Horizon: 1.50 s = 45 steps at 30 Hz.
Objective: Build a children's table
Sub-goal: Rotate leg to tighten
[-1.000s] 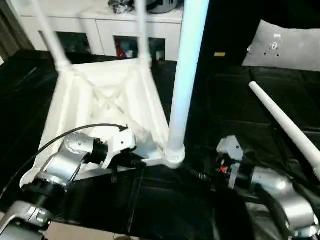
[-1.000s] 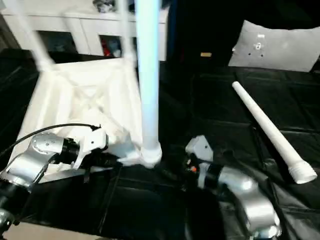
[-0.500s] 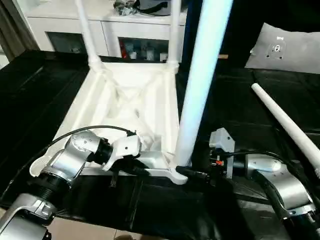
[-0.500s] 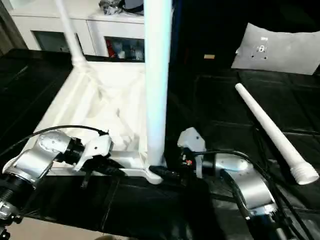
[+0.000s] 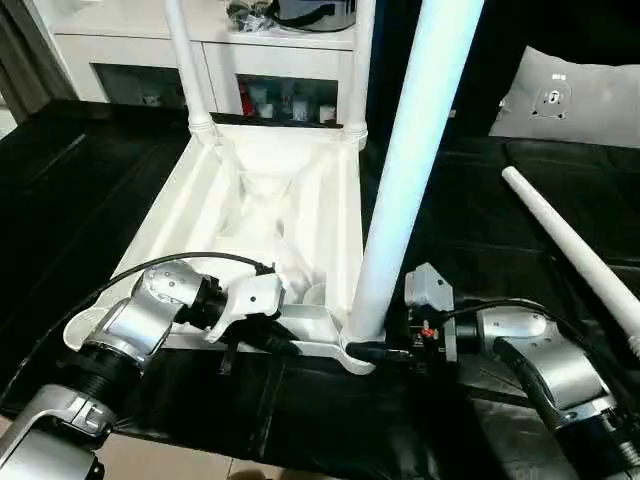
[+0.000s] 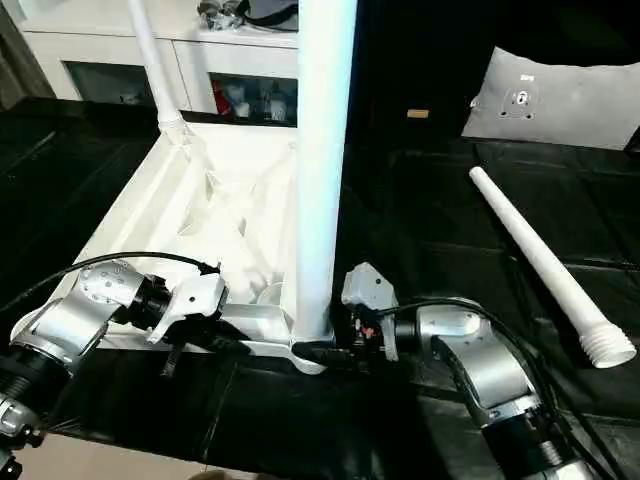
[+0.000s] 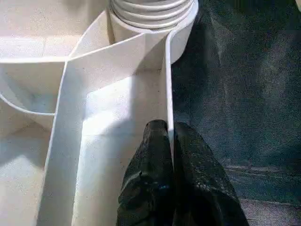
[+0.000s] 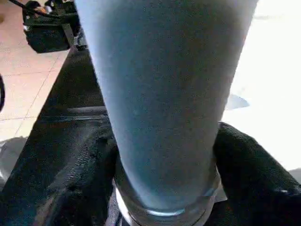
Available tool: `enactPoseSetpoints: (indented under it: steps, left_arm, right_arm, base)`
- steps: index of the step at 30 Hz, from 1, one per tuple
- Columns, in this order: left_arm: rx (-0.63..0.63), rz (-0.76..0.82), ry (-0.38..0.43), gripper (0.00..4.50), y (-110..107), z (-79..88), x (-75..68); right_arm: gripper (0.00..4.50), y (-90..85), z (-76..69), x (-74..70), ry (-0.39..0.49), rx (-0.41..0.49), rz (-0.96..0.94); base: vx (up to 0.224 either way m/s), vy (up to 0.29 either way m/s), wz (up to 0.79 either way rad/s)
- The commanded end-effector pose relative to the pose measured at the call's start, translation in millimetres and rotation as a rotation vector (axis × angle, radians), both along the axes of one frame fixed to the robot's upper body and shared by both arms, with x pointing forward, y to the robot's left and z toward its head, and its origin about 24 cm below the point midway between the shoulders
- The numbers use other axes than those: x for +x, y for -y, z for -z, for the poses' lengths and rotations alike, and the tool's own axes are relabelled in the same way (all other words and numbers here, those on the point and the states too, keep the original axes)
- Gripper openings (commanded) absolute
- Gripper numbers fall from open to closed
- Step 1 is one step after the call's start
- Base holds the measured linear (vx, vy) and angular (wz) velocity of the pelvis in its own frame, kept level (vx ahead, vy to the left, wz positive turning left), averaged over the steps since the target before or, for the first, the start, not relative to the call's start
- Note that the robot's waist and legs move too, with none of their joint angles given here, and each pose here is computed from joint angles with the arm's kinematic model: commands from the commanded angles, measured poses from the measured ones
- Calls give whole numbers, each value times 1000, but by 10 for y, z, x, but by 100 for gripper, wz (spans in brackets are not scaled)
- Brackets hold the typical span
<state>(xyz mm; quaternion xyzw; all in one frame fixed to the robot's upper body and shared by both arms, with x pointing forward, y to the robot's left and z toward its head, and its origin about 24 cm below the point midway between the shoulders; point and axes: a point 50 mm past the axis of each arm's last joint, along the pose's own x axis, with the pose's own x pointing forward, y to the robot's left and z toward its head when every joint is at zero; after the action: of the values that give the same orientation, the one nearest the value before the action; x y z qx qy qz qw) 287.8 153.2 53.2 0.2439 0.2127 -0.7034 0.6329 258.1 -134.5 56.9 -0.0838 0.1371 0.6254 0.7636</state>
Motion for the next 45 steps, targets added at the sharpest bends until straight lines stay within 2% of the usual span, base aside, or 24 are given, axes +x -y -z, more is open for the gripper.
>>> enactPoseSetpoints:
  steps: [1, 8, 11, 15, 19, 20, 22, 24, 30, 34, 37, 38, 41, 43, 45]
  left_arm:
    - [28, 75, 9, 0, 55, -23, -5]
    - [24, 61, 10, 0, 42, -22, -1]
    - [-20, -2, 21, 0, 62, -43, 3]
    - [-59, -178, 97, 0, 161, -77, 42]
    - [-123, -324, 115, 0, 280, -121, 59]
    - [-159, -394, 123, 0, 374, -145, 60]
    - [-172, -429, 128, 0, 426, -156, 54]
    - [-194, -526, 135, 0, 568, -161, 30]
    - [-219, -650, 159, 0, 885, -174, -62]
    - [-231, -652, 163, 0, 996, -214, -103]
    - [-218, -630, 167, 0, 999, -214, -114]
    - [-220, -628, 164, 0, 989, -217, -117]
    - [-209, -623, 166, 0, 952, -221, -116]
    - [-188, -631, 161, 0, 864, -217, -102]
    - [-180, -635, 161, 0, 804, -212, -81]
  right_arm:
    - [285, 7, -18, 44, 3, -3, 5]
    - [267, -9, 12, 26, -26, 3, -5]
    - [265, -39, 43, -20, -62, 35, 23]
    - [264, -170, 130, -87, -101, 86, 175]
    - [264, -264, 216, -102, -115, 96, 324]
    - [264, -334, 248, -82, -126, 119, 417]
    - [263, -373, 261, -68, -133, 132, 471]
    - [263, -479, 293, -32, -150, 143, 586]
    - [258, -653, 298, 86, -149, 136, 774]
    - [258, -637, 293, 131, -126, 115, 828]
    - [258, -530, 289, 171, -121, 125, 887]
    - [313, -506, 285, 176, -111, 123, 896]
    - [330, -469, 269, 179, -108, 138, 904]
    - [362, -437, 252, 179, -108, 150, 902]
    - [375, -413, 236, 174, -102, 163, 895]
  base:
    - [0, 0, 0]
    - [0, 0, 0]
    - [0, 0, 0]
    - [0, 0, 0]
    - [0, 0, 0]
    - [0, 0, 0]
    - [0, 0, 0]
    - [0, 0, 0]
    - [0, 0, 0]
    - [0, 0, 0]
    - [0, 0, 0]
    - [0, 0, 0]
    - [0, 0, 0]
    - [0, 0, 0]
    - [0, 0, 0]
